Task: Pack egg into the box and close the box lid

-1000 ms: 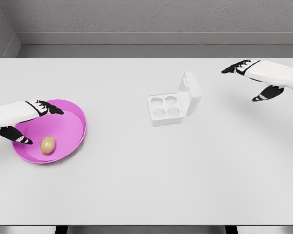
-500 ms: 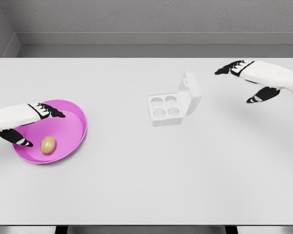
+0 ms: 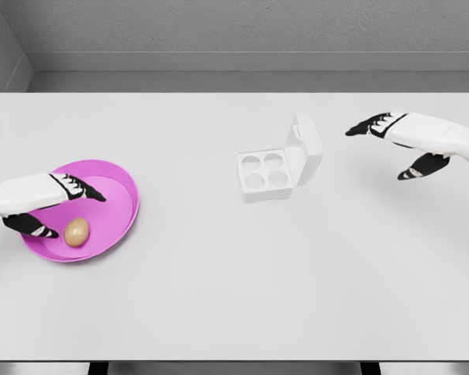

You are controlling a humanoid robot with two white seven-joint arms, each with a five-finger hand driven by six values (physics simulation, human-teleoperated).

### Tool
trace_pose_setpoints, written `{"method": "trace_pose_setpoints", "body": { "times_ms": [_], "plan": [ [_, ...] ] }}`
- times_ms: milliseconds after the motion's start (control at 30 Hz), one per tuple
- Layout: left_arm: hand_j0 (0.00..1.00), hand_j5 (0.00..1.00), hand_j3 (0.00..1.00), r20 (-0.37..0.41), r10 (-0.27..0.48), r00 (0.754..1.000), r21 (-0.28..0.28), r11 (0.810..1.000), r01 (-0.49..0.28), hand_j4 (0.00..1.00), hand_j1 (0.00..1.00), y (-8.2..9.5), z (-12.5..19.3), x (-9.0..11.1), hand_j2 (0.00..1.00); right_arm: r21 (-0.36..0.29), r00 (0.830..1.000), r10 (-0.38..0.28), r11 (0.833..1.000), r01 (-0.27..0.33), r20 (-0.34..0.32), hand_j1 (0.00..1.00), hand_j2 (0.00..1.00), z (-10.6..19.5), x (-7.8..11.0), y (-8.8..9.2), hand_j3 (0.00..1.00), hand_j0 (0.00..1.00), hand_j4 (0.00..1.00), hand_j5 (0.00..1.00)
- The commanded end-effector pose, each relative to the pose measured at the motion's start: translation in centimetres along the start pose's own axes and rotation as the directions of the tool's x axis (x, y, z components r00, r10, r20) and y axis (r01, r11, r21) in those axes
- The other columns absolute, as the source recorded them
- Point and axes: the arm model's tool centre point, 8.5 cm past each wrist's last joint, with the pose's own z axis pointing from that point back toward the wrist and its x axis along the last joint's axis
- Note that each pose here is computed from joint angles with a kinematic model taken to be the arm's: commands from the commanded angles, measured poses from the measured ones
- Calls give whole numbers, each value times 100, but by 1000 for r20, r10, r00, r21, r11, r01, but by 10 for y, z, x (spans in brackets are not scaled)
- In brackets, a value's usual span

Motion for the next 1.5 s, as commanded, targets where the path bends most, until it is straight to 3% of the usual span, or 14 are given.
{"method": "trace_pose_setpoints", "body": {
  "times_ms": [0, 1467],
  "plan": [
    [88, 88, 88, 4, 3, 1000, -1, 1000, -3, 88, 88, -1, -1, 1, 88, 5, 1000, -11, 1000, 11, 0, 100, 100, -1, -1, 3, 100, 100, 100, 100],
    [83, 83, 83, 24, 16, 1000, -42, 999, -15, 83, 83, -24, -4, 9, 83, 7, 1000, -17, 1000, 17, -22, 100, 100, 5, -7, 4, 100, 100, 100, 100]
  ]
}}
